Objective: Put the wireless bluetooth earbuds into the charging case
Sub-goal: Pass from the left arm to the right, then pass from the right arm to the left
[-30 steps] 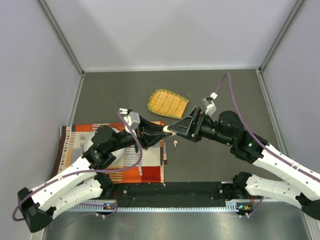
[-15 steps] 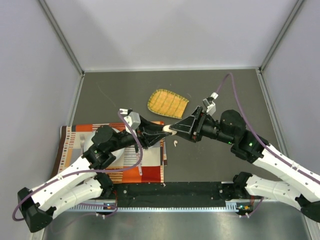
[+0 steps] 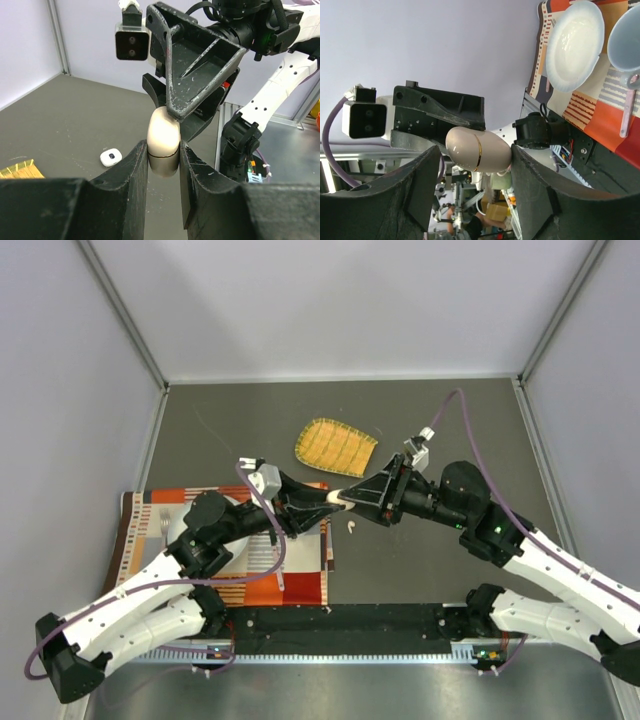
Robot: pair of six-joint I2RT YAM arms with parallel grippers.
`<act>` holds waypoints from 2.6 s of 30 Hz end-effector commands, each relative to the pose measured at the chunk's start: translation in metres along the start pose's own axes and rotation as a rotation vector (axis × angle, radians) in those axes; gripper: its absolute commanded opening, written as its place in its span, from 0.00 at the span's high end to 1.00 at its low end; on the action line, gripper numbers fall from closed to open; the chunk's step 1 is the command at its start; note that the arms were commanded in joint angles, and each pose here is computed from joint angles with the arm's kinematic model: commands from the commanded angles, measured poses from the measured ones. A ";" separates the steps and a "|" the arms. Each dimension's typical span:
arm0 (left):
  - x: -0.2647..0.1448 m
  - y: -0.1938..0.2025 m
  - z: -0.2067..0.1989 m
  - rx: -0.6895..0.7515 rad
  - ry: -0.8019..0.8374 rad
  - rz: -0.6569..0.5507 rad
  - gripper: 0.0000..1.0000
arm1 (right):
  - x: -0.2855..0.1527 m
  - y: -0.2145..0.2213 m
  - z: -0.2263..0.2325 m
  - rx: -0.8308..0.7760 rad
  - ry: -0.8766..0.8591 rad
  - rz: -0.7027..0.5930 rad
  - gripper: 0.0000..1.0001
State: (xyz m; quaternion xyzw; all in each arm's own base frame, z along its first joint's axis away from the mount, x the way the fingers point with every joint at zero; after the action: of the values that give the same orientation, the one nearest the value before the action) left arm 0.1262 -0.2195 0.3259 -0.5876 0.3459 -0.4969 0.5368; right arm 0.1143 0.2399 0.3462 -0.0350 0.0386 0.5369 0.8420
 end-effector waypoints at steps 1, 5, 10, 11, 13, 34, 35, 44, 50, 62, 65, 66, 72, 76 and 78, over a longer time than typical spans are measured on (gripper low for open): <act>0.004 -0.019 0.000 0.036 -0.003 -0.071 1.00 | -0.004 -0.001 0.016 0.001 -0.088 0.005 0.46; 0.005 -0.018 0.000 0.034 -0.001 -0.068 1.00 | -0.004 0.000 0.016 0.008 -0.097 0.010 0.67; 0.006 -0.018 -0.001 0.024 0.011 -0.069 1.00 | -0.004 0.000 0.017 0.005 -0.126 0.019 0.83; 0.006 -0.018 -0.002 0.023 0.017 -0.069 1.00 | -0.004 0.000 0.016 0.004 -0.128 0.019 0.84; 0.006 -0.018 -0.003 0.021 0.020 -0.069 1.00 | -0.004 -0.001 0.016 0.002 -0.132 0.014 0.87; 0.007 -0.020 -0.006 0.041 0.050 -0.072 1.00 | -0.011 -0.006 0.022 0.013 -0.162 -0.037 0.35; 0.007 -0.020 -0.006 0.041 0.048 -0.073 1.00 | -0.010 -0.006 0.021 0.014 -0.160 -0.037 0.34; 0.007 -0.018 -0.003 0.039 0.017 -0.064 1.00 | -0.010 -0.003 0.024 0.013 -0.167 -0.001 0.56; 0.009 -0.015 -0.001 0.021 0.002 -0.050 0.95 | -0.010 -0.002 0.024 0.008 -0.172 0.011 0.81; 0.006 -0.014 -0.003 0.011 0.001 -0.116 0.39 | -0.011 -0.002 0.026 0.002 -0.195 0.005 0.94; 0.004 -0.018 -0.004 0.018 -0.002 -0.166 0.40 | -0.011 -0.002 0.025 0.010 -0.195 0.010 0.94; 0.005 -0.017 -0.004 0.016 0.000 -0.171 0.40 | -0.011 -0.002 0.025 0.011 -0.196 0.009 0.94; 0.011 -0.018 -0.005 -0.002 0.025 -0.214 0.46 | -0.010 -0.002 0.024 0.026 -0.201 0.015 0.94; 0.014 -0.019 -0.005 -0.008 0.035 -0.227 0.49 | -0.009 -0.002 0.023 0.028 -0.198 0.017 0.94; 0.015 -0.018 -0.005 -0.011 0.033 -0.228 0.50 | -0.010 -0.002 0.024 0.028 -0.206 0.019 0.94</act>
State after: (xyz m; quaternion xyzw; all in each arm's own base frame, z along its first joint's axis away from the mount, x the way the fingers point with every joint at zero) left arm 0.1273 -0.2319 0.3317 -0.6138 0.3135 -0.5340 0.4898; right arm 0.1146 0.2355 0.3575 0.0173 -0.0068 0.5410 0.8408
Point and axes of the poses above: each gripper's point midway between its finger pads, its own x axis out along the fingers, its own z axis along the line the jaws close on, y = z × x, the point moved 7 cm from there along -x, back along the fingers, and after that the axes turned 10 degrees about x, right-handed, at the moved point
